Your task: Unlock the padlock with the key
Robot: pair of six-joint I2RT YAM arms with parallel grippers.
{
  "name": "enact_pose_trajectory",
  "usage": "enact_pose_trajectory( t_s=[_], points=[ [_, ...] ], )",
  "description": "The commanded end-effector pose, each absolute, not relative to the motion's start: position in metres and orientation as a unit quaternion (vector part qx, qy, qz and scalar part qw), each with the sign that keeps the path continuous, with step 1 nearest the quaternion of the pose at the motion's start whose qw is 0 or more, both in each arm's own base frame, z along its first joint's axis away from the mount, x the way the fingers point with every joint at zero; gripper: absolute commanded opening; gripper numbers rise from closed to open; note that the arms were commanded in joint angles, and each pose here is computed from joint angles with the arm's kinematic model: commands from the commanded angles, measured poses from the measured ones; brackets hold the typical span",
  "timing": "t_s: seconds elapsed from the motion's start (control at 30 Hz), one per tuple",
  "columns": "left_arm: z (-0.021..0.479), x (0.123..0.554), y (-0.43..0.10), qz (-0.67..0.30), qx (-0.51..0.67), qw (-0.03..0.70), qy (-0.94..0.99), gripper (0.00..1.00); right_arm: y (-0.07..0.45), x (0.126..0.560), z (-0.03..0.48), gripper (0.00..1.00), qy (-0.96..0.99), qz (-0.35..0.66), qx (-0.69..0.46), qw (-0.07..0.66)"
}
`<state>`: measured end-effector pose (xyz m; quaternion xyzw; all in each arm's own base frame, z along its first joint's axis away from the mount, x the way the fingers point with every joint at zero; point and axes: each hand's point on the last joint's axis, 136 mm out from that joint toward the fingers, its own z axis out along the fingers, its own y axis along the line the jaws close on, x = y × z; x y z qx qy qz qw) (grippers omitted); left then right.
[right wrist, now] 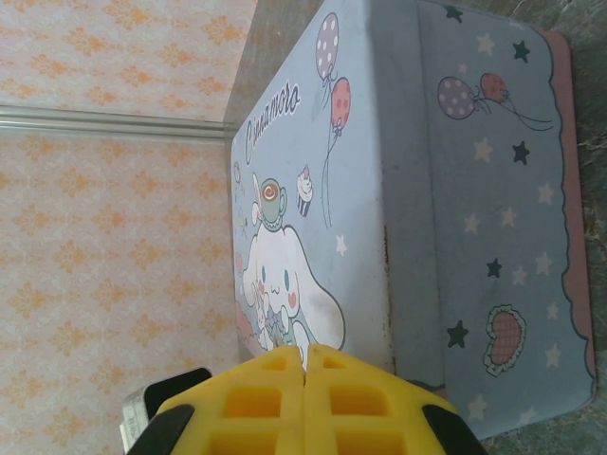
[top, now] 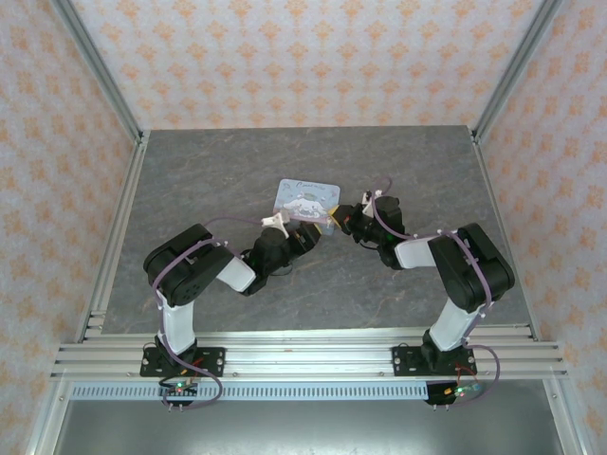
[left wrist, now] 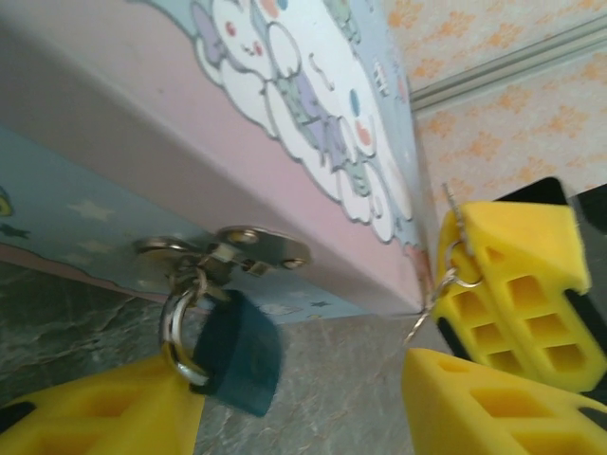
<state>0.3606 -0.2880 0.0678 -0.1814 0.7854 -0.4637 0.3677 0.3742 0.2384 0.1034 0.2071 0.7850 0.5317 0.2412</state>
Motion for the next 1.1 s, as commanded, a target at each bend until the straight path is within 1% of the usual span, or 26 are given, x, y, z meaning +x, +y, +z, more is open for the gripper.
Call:
enact_pose_trajectory(
  t_s=[0.0,0.17,0.43,0.53,0.73,0.9,1.07],
  points=[
    [0.069,0.366,-0.288,-0.474,-0.204,0.384,0.766,0.57,0.234,0.371,0.086,0.00,0.793,0.517,0.222,0.233],
    [0.050,0.367,-0.282,-0.457,-0.228,0.382,0.770,0.54,0.233,0.371,0.087,0.00,0.792,0.518,0.222,0.234],
    [0.033,0.368,-0.269,-0.429,-0.263,0.382,0.775,0.54,0.234,0.373,0.089,0.00,0.792,0.518,0.222,0.235],
    [0.029,0.366,-0.265,-0.419,-0.270,0.382,0.778,0.50,0.234,0.373,0.089,0.00,0.792,0.518,0.221,0.235],
    [0.019,0.362,-0.256,-0.388,-0.275,0.382,0.793,0.40,0.234,0.374,0.088,0.00,0.793,0.517,0.222,0.234],
    [0.012,0.360,-0.254,-0.366,-0.268,0.379,0.807,0.37,0.235,0.374,0.087,0.00,0.793,0.517,0.222,0.234],
    [0.007,0.358,-0.251,-0.330,-0.250,0.377,0.829,0.36,0.235,0.374,0.086,0.00,0.794,0.516,0.222,0.233]
  ],
)
